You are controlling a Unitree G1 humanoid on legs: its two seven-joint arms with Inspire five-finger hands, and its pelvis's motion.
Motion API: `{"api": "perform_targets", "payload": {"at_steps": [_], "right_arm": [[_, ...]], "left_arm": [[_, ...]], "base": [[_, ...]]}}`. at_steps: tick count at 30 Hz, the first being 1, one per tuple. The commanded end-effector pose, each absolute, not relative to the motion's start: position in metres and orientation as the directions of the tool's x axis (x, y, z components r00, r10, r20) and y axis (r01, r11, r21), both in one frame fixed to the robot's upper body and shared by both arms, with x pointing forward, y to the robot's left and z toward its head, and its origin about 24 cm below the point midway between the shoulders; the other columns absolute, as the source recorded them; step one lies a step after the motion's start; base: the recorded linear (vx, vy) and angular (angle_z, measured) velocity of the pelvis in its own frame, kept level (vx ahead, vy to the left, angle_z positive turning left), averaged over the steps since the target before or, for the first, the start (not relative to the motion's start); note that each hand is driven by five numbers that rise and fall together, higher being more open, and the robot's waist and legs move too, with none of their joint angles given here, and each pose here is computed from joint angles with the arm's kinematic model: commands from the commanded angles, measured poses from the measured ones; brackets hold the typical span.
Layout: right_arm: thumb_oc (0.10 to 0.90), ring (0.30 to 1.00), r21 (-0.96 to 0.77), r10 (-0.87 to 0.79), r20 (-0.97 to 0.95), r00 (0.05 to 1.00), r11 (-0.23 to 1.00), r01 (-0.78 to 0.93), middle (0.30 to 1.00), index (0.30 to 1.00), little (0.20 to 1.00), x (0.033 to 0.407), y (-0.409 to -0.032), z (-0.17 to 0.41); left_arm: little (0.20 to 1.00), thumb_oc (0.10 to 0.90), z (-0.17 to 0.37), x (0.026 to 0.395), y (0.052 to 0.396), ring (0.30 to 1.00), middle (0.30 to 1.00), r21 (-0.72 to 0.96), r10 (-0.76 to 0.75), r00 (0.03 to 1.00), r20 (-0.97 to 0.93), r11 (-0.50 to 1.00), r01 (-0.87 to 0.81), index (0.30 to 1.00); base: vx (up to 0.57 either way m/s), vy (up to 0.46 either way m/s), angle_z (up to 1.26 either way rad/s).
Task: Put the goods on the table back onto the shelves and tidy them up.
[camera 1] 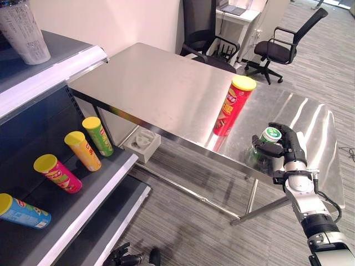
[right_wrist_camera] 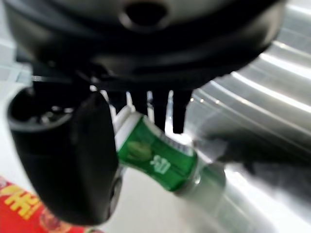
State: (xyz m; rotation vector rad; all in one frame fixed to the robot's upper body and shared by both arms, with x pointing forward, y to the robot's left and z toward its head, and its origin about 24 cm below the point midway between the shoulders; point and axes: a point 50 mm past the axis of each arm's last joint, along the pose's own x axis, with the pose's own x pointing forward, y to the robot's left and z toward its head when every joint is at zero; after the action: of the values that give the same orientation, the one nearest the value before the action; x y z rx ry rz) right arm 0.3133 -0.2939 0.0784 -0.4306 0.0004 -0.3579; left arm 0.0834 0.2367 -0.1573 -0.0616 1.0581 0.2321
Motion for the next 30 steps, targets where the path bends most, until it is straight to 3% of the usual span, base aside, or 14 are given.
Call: {"api": "perform_targets", "payload": {"at_steps": [1,18,25,30], "right_arm": [[0.4,0.3,-0.363,-0.362,0.318,0.877,0.808,0.465,0.3,0.3,0.3,0.333,-0.301,0.143],[0.4,0.3,-0.397,-0.342,0.413,0.844,0.767,0.505,0.3,0.3,0.3,0.317,-0.305,0.156],[0.4,0.3,-0.374,-0.25,0.598,0.761,0.753,0.542,0.3,0.3,0.3,0.296,-0.296,0.196],[0.4,0.3,-0.36,-0.102,0.726,0.68,0.786,0.503,0.3,0.3,0.3,0.259,-0.273,0.22]], "left_arm": [[0.9,0.8,-0.162,0.089,0.205,0.9,0.9,0.022,0.068,0.494,-0.867,0.995,-0.099,0.9],[0.9,0.8,-0.159,0.096,0.208,0.9,0.9,0.077,0.084,0.512,-0.855,0.996,-0.035,0.9],[0.9,0.8,-0.158,0.102,0.21,0.9,0.9,0.099,0.085,0.523,-0.848,0.995,-0.002,0.9],[0.9,0.8,-0.156,0.107,0.211,0.9,0.9,0.098,0.082,0.533,-0.842,0.995,0.001,0.9]], "base": [[0.0,0.006,0.07],[0.0,0.002,0.02],[-0.01,-0.016,-0.01],[-0.08,-0.069,-0.03]]}}
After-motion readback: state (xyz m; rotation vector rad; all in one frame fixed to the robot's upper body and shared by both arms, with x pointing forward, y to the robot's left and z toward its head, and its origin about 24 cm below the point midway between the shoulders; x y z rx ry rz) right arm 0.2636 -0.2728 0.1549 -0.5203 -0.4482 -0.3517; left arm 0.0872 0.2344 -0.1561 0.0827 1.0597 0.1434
